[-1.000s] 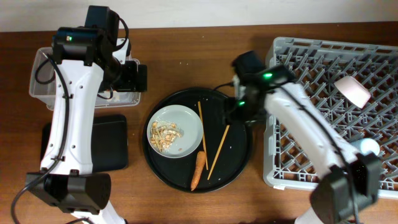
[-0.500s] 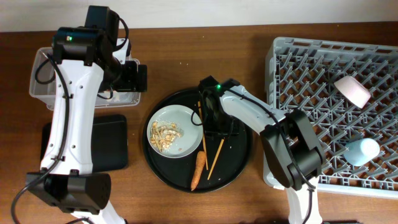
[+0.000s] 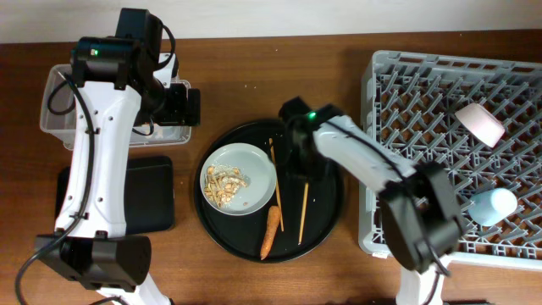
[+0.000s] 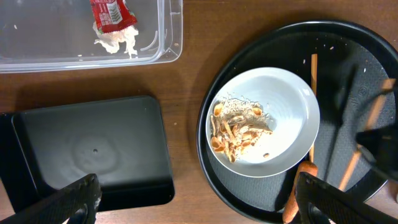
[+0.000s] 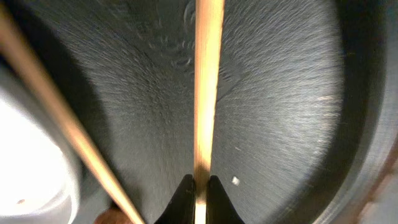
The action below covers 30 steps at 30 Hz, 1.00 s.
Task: Sort waste into correct bins and load items into the dishwasher rack
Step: 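Grasp a chopstick with the right gripper and move it to the rack, then grasp the carrot on the tray with the left gripper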
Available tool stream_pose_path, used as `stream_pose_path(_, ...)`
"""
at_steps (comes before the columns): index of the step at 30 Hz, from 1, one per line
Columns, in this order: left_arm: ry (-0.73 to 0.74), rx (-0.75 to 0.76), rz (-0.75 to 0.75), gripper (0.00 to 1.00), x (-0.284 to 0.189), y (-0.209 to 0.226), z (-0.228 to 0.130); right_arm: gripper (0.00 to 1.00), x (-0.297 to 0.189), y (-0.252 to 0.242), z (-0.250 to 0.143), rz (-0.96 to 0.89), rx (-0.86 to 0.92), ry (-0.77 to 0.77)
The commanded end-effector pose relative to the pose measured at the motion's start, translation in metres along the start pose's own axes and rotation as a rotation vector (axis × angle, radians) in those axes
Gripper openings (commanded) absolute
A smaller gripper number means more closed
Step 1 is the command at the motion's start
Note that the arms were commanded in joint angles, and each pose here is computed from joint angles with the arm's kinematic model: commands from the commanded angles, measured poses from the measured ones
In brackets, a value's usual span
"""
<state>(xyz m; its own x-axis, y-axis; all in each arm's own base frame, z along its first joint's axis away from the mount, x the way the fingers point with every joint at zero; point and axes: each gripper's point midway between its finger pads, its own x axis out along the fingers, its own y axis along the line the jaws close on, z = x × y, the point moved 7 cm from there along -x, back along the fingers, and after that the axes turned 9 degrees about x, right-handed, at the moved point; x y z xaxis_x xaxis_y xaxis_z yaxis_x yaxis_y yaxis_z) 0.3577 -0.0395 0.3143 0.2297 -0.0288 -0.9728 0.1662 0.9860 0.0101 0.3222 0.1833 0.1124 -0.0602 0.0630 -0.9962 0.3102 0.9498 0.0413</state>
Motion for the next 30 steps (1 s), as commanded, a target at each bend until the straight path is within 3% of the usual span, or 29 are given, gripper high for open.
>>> stream_pose_path(1, -0.018, -0.002, -0.005, 0.99, -0.006, 0.002, -0.001, 0.04, -0.087, -0.023, 0.012, 0.122, -0.068, -0.204)
stream_pose_path(4, -0.019, -0.002, -0.005, 0.99, -0.006, 0.002, 0.0, 0.04, -0.146, -0.07, 0.009, 0.154, -0.126, -0.339)
stream_pose_path(6, -0.019, -0.002, -0.005, 0.99, -0.006, 0.002, 0.0, 0.04, -0.16, -0.125, 0.02, 0.019, -0.088, -0.381)
stream_pose_path(11, -0.018, -0.002, -0.005, 0.99, -0.006, 0.002, -0.001, 0.04, -0.121, -0.175, 0.046, -0.081, -0.026, -0.221)
stream_pose_path(14, -0.019, -0.002, -0.005, 0.99, -0.006, 0.002, 0.0, 0.04, -0.085, -0.166, 0.05, -0.065, -0.078, -0.131)
stream_pose_path(18, -0.018, -0.002, -0.005, 0.99, -0.006, 0.002, -0.001, 0.05, -0.068, -0.16, 0.054, -0.034, -0.087, -0.122)
stream_pose_path(20, -0.019, -0.002, -0.005, 0.99, -0.006, 0.002, 0.0, 0.26, -0.068, -0.16, 0.054, -0.034, -0.087, -0.122)
stream_pose_path(23, -0.018, -0.002, -0.005, 0.99, -0.006, 0.002, -0.001, 0.43, -0.074, -0.159, 0.055, -0.028, -0.087, -0.143)
stream_pose_path(27, -0.018, -0.002, -0.009, 0.99, -0.006, 0.001, -0.001, 0.45, -0.131, -0.16, 0.044, 0.02, -0.086, -0.294)
stream_pose_path(28, -0.021, -0.001, -0.035, 0.99, -0.006, -0.001, 0.0, 0.53, -0.149, -0.162, 0.036, 0.039, -0.086, -0.353)
stream_pose_path(29, -0.023, 0.0, -0.07, 0.99, -0.006, -0.005, 0.0, 0.84, -0.161, -0.164, 0.027, 0.054, -0.089, -0.389)
stream_pose_path(30, -0.023, 0.002, -0.085, 0.99, -0.007, -0.008, 0.0, 0.99, -0.166, -0.165, 0.021, 0.057, -0.09, -0.397)
